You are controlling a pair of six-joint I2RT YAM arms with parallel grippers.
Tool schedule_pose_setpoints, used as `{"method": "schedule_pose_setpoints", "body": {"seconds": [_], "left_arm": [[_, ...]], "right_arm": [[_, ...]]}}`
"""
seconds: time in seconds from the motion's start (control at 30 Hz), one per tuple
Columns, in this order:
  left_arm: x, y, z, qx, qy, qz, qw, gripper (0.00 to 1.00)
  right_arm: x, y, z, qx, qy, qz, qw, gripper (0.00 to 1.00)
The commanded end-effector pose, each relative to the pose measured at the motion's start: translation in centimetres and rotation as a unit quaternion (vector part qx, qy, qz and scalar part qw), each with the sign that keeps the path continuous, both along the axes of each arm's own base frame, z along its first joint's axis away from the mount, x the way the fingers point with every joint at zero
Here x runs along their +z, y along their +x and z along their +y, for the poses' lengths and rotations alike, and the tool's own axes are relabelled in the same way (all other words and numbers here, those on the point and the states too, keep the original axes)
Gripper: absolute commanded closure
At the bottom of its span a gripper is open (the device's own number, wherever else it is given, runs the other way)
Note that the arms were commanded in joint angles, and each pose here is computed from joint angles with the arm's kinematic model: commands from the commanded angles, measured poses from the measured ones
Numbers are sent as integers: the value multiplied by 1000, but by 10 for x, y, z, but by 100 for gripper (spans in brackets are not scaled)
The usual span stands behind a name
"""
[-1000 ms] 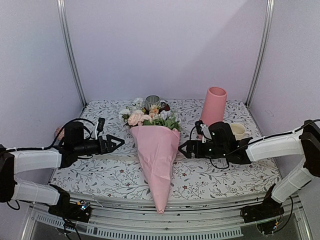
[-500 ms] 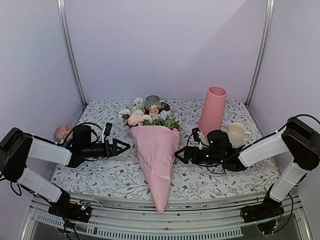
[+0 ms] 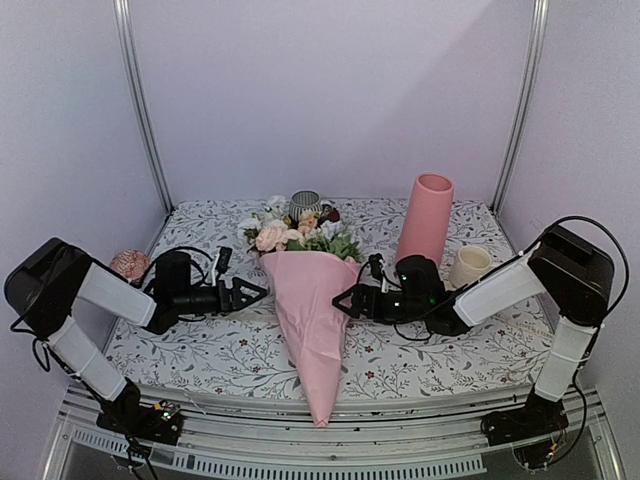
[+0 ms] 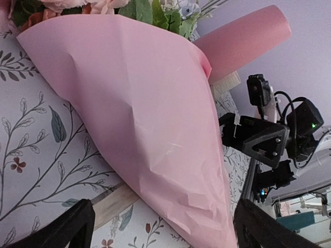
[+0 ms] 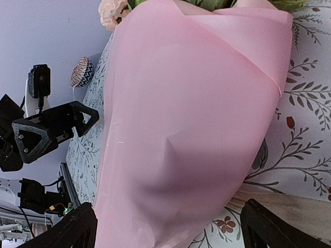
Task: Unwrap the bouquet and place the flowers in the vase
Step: Unfold the folded wrapping paper from the folded wrapping paper.
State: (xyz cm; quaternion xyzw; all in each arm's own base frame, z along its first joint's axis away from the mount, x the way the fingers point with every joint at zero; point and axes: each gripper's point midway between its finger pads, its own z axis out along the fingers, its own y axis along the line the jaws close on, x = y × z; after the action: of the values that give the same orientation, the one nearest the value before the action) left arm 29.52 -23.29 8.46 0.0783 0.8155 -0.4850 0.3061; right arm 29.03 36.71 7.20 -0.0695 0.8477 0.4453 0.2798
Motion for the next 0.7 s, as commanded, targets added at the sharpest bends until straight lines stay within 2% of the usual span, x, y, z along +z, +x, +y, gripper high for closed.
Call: {"method": "schedule_pose_setpoints", "body": {"seconds": [0.0, 0.2, 0.67], "left_arm": [[11, 9, -11, -15, -16, -18, 1000, 3], [4, 20, -18, -19, -13, -6, 1000, 4], [8, 19, -16, -13, -6, -11, 1000, 4]], "right_arm": [[1, 8, 7, -10, 20, 17, 1000, 1], [-15, 17, 0, -30, 23, 41, 998, 1], [9, 22, 13, 0, 75, 30, 997, 1]]}}
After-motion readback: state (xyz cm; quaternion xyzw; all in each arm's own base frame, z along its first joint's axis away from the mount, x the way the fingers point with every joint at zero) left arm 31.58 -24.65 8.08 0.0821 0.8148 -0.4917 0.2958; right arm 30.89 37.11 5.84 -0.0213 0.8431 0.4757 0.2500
